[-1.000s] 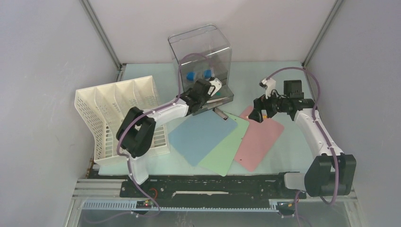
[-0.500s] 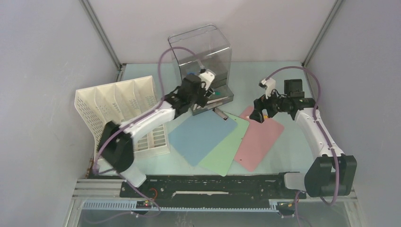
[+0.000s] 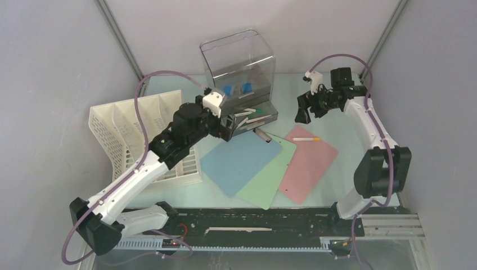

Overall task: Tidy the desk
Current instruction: Pick up the stationery from the center of the board.

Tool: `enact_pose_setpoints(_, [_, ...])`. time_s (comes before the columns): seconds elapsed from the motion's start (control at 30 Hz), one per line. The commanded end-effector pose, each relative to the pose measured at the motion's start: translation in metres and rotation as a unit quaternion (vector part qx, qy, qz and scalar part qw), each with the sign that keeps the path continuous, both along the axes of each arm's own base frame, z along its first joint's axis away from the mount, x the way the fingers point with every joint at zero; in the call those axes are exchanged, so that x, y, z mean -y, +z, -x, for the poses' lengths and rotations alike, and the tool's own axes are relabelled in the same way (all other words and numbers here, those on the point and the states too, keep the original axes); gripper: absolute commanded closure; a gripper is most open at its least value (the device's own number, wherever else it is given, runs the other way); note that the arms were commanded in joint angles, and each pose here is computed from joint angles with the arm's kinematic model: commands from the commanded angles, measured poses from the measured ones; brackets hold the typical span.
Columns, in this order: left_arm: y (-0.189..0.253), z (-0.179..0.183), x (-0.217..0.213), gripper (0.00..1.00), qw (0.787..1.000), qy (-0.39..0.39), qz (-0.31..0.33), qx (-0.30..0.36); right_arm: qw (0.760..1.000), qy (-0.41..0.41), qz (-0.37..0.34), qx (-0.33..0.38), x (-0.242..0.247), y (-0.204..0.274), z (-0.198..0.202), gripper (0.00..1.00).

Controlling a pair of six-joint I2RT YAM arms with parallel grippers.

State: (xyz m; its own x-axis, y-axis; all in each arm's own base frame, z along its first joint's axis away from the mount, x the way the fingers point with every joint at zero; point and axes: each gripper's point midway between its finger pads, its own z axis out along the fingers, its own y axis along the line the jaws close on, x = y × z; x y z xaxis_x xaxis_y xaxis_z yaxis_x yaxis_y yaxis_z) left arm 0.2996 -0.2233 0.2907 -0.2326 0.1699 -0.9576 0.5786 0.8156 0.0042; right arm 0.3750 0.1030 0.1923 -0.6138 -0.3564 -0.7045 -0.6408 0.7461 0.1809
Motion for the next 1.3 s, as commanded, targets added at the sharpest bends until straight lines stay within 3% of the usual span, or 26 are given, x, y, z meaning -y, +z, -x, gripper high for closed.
enact_pose_setpoints(0.0, [-0.015, 0.017, -0.024, 0.00, 1.000, 0.008, -0.027, 0.005, 0.998, 0.068, 0.006, -0.007, -0.011, 0.012, 0.011, 0.00])
enact_pose_setpoints(0.1, [-0.015, 0.019, -0.030, 0.00, 0.999, 0.008, -0.025, 0.032, 0.995, 0.093, 0.025, 0.017, -0.012, 0.006, 0.004, 0.00])
enact_pose_setpoints(0.3, [-0.020, 0.016, -0.041, 0.00, 0.997, 0.025, -0.052, 0.048, 0.982, 0.129, 0.136, -0.017, 0.003, -0.056, 0.008, 0.00])
enact_pose_setpoints(0.57, [-0.020, 0.018, -0.043, 0.00, 0.997, 0.020, -0.067, 0.045, 0.972, 0.110, 0.204, -0.033, 0.023, -0.097, 0.001, 0.01])
enact_pose_setpoints(0.63, [-0.018, 0.019, -0.042, 0.00, 0.997, 0.016, -0.066, 0.044, 0.970, 0.105, 0.216, -0.040, 0.026, -0.106, -0.002, 0.06])
enact_pose_setpoints(0.7, [-0.015, 0.021, -0.042, 0.00, 0.997, 0.014, -0.065, 0.044, 0.968, 0.106, 0.221, -0.050, 0.026, -0.115, -0.002, 0.18])
enact_pose_setpoints(0.87, [-0.011, 0.023, -0.045, 0.00, 0.997, 0.015, -0.064, 0.050, 0.964, 0.099, 0.239, -0.065, 0.030, -0.133, -0.006, 0.24])
enact_pose_setpoints(1.07, [-0.011, 0.024, -0.043, 0.00, 0.997, 0.011, -0.063, 0.048, 0.959, 0.100, 0.248, -0.089, 0.033, -0.150, -0.003, 0.42])
enact_pose_setpoints(1.27, [-0.013, 0.025, -0.041, 0.00, 0.997, 0.004, -0.063, 0.043, 0.955, 0.099, 0.258, -0.106, 0.037, -0.160, 0.000, 0.51])
